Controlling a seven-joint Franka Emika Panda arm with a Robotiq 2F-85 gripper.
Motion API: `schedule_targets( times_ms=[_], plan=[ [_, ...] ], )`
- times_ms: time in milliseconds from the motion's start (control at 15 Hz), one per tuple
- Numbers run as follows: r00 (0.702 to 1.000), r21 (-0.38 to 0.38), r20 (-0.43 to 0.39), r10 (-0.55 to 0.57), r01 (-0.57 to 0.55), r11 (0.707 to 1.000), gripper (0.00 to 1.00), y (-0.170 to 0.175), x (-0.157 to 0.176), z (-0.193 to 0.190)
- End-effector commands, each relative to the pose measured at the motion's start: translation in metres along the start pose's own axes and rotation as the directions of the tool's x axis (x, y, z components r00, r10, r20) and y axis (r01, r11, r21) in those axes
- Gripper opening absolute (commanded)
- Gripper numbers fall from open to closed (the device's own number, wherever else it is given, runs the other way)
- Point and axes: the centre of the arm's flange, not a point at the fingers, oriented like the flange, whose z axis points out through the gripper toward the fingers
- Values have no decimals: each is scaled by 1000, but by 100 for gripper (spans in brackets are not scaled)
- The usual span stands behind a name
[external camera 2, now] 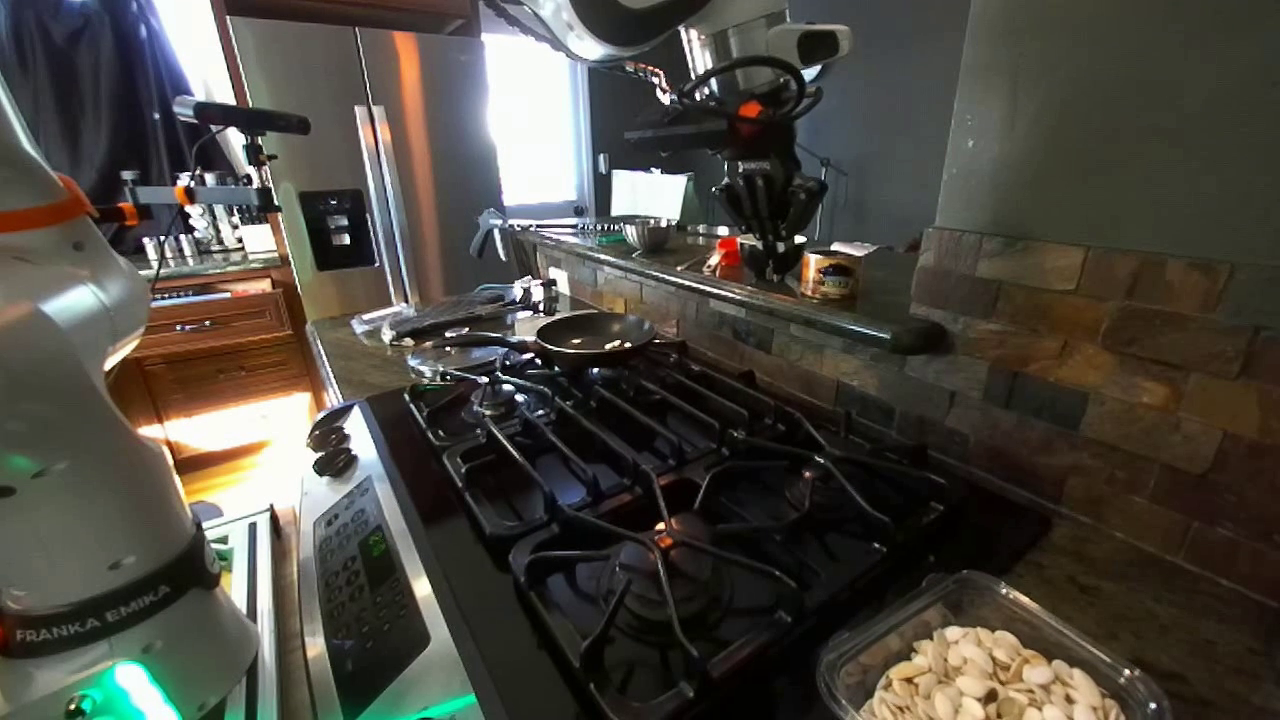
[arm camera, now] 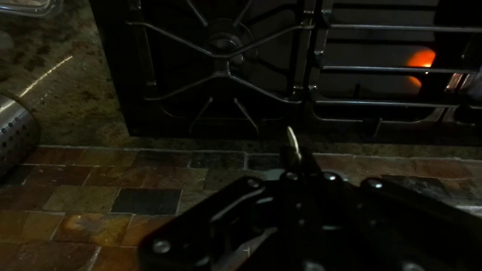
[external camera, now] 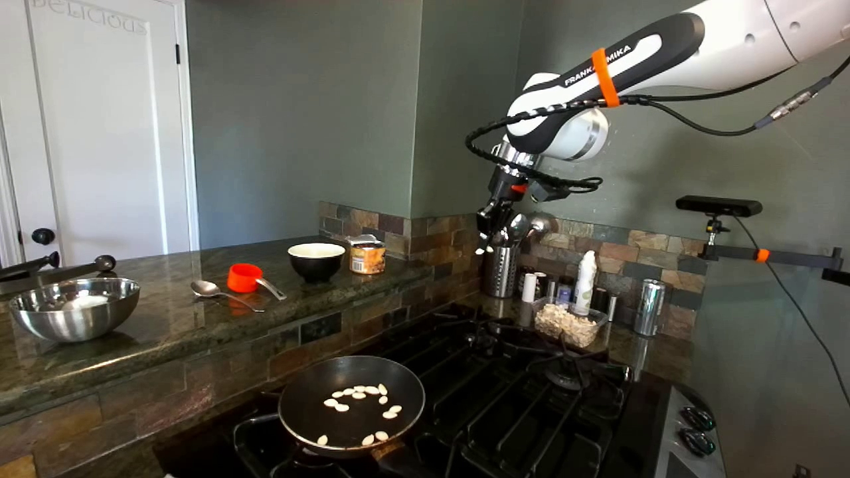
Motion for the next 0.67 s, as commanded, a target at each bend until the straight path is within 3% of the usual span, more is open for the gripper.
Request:
schedule_targets(
  times_ms=[0, 267, 600],
  plan=[
    [998, -17, 13, 55, -54, 998, 1, 8, -27, 1],
    [1000, 10, 7, 1, -1, 1000, 1, -3, -32, 1],
    [986, 6, -45, -162, 163, 987, 1, -42, -5, -14]
  ],
)
